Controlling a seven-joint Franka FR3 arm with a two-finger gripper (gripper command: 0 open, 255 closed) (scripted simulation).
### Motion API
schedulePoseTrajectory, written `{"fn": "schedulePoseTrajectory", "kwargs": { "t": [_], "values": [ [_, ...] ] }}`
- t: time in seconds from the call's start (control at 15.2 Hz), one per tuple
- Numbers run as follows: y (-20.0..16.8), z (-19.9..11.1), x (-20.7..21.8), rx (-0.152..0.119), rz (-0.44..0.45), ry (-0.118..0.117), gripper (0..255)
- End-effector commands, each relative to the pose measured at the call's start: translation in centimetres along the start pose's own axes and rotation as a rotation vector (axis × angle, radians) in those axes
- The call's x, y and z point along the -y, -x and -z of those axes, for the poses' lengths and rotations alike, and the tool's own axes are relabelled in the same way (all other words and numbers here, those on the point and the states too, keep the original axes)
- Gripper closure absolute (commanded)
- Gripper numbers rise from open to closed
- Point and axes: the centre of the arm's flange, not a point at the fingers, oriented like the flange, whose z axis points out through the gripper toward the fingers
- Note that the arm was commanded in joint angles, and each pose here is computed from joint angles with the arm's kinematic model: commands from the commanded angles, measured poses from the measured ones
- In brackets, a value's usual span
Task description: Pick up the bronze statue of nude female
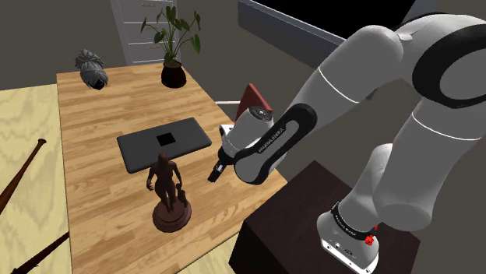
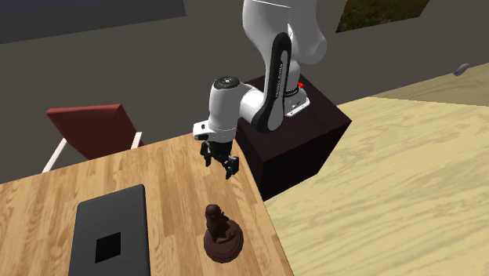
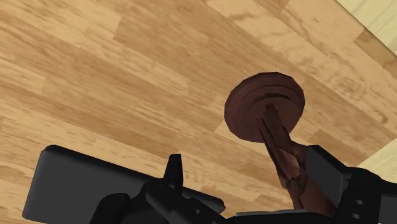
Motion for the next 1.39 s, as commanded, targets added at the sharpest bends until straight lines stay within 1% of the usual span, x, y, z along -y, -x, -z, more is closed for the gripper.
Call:
{"fn": "schedulePoseTrajectory", "kwargs": {
  "t": [0.0, 0.66, 0.73, 1.19, 1.32],
  "values": [
    [-0.8, -2.0, 1.0, -0.024, 0.029, -0.007, 0],
    [-4.4, -12.1, 7.2, -0.138, 0.183, -0.042, 0],
    [-4.5, -12.1, 7.2, -0.139, 0.184, -0.042, 0],
    [-3.2, -15.9, 7.0, -0.139, 0.184, -0.042, 0],
    [-3.2, -15.9, 7.0, -0.139, 0.184, -0.042, 0]
  ]
}}
